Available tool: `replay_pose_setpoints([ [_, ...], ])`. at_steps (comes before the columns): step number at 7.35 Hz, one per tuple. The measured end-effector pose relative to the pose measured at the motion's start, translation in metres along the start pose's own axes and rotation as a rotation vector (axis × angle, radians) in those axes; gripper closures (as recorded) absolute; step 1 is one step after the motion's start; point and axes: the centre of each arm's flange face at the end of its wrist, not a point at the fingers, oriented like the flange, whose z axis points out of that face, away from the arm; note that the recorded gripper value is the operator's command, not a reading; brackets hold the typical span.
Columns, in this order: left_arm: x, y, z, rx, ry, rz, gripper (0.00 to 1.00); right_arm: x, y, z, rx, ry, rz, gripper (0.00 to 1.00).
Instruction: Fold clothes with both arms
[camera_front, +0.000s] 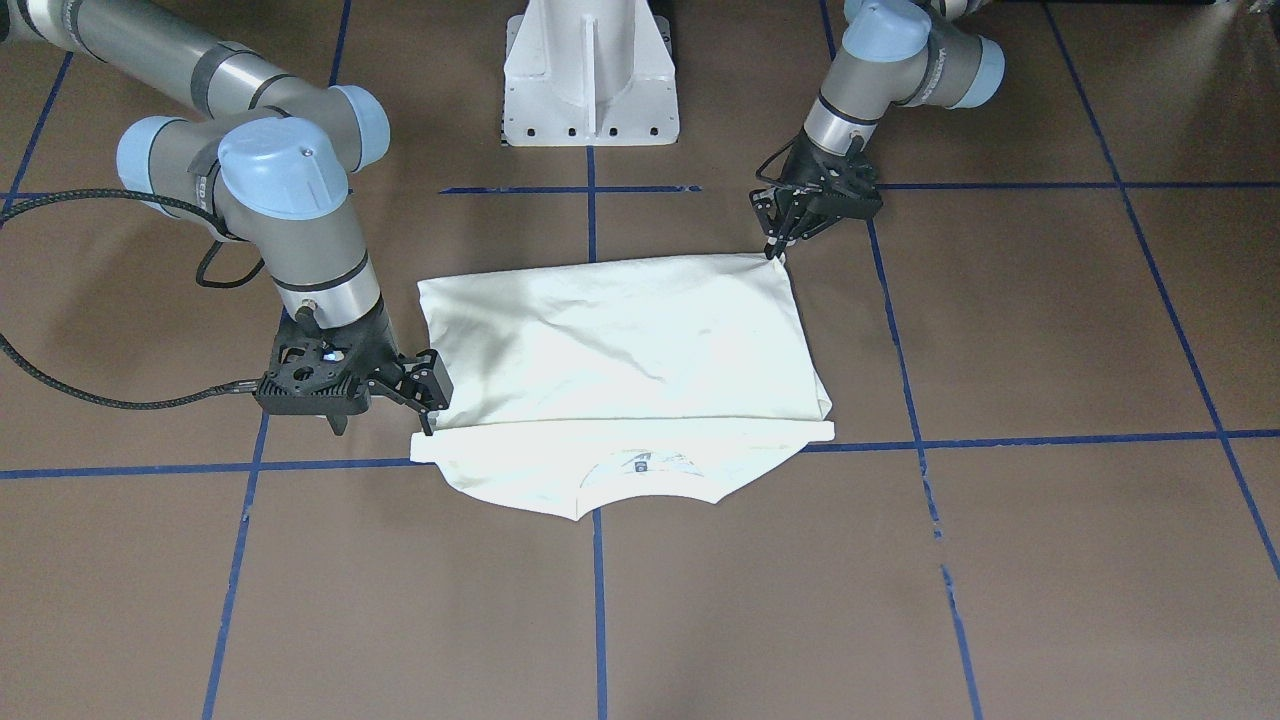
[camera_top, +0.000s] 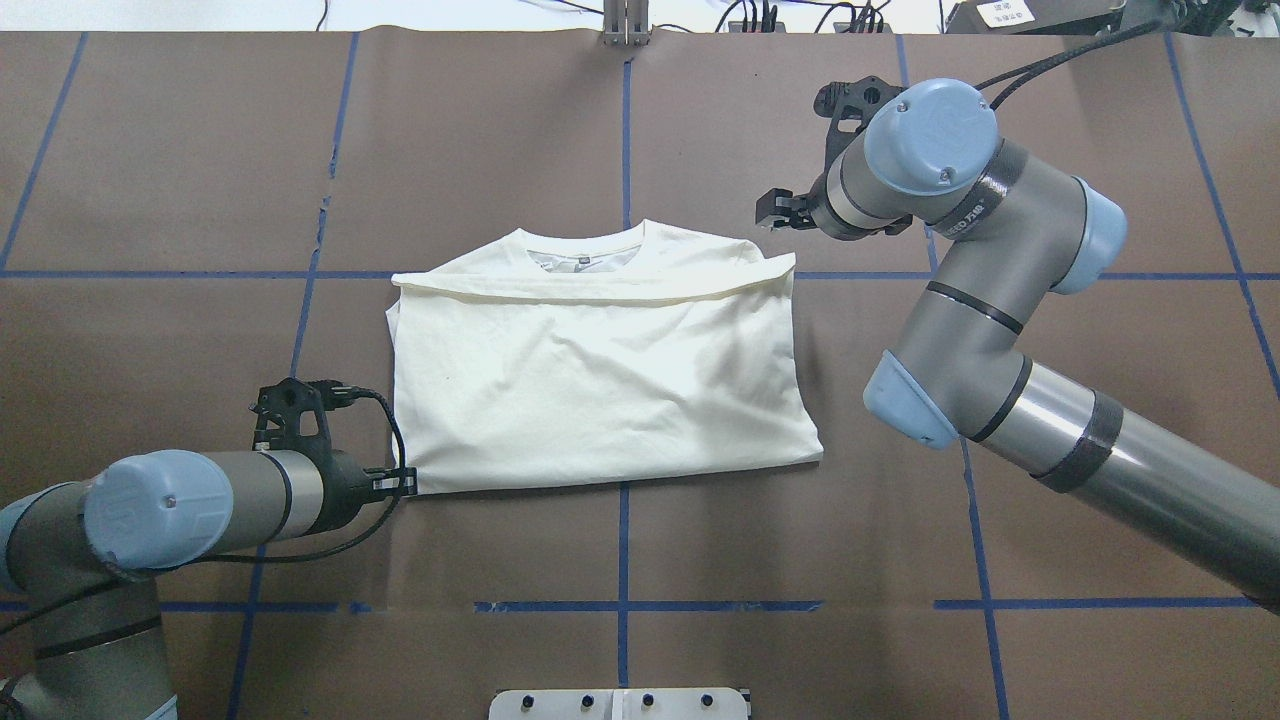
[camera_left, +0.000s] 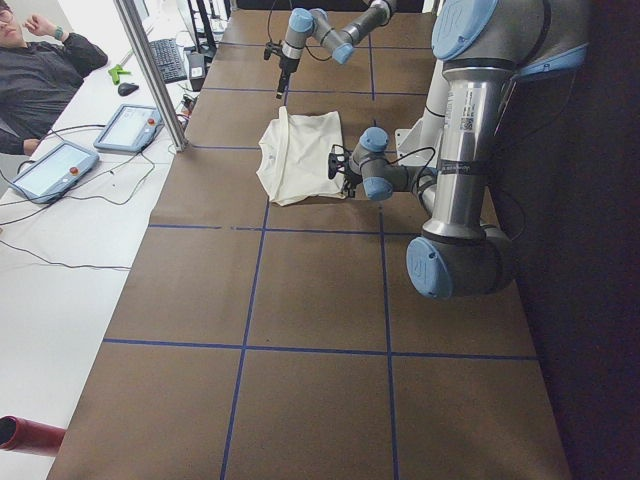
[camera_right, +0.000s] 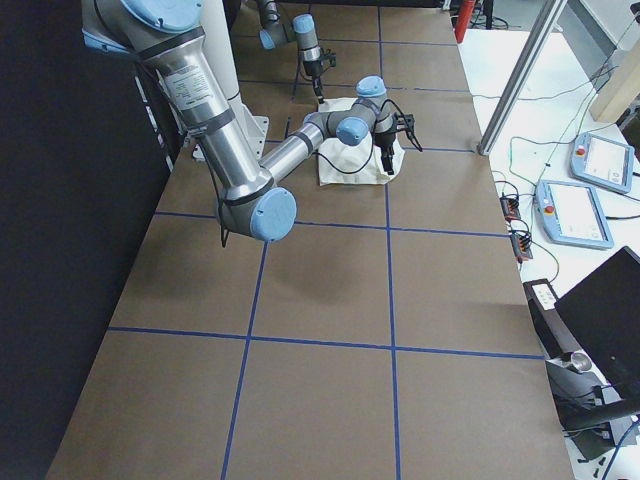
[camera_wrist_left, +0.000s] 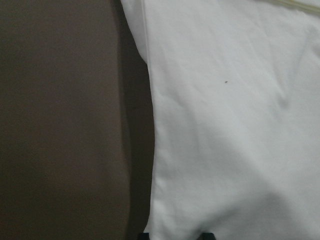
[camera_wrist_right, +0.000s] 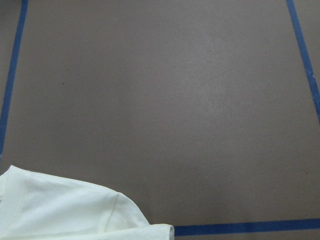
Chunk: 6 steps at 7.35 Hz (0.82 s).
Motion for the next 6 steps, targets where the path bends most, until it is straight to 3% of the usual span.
replay_pose_setpoints([
  [2, -0.017, -0.019, -0.003, 0.028, -0.031, 0.06, 1.0, 0.001, 0.0, 0.0, 0.001, 0.001, 0.006, 0.0],
  [3, -0.032, -0.045, -0.003, 0.067, -0.063, 0.101, 1.0, 0.001, 0.0, 0.0, 0.002, 0.002, 0.008, 0.0],
  [6, -0.067, -0.187, 0.019, 0.216, -0.199, 0.201, 1.0, 0.003, 0.001, 0.001, 0.002, 0.006, 0.011, 0.0],
])
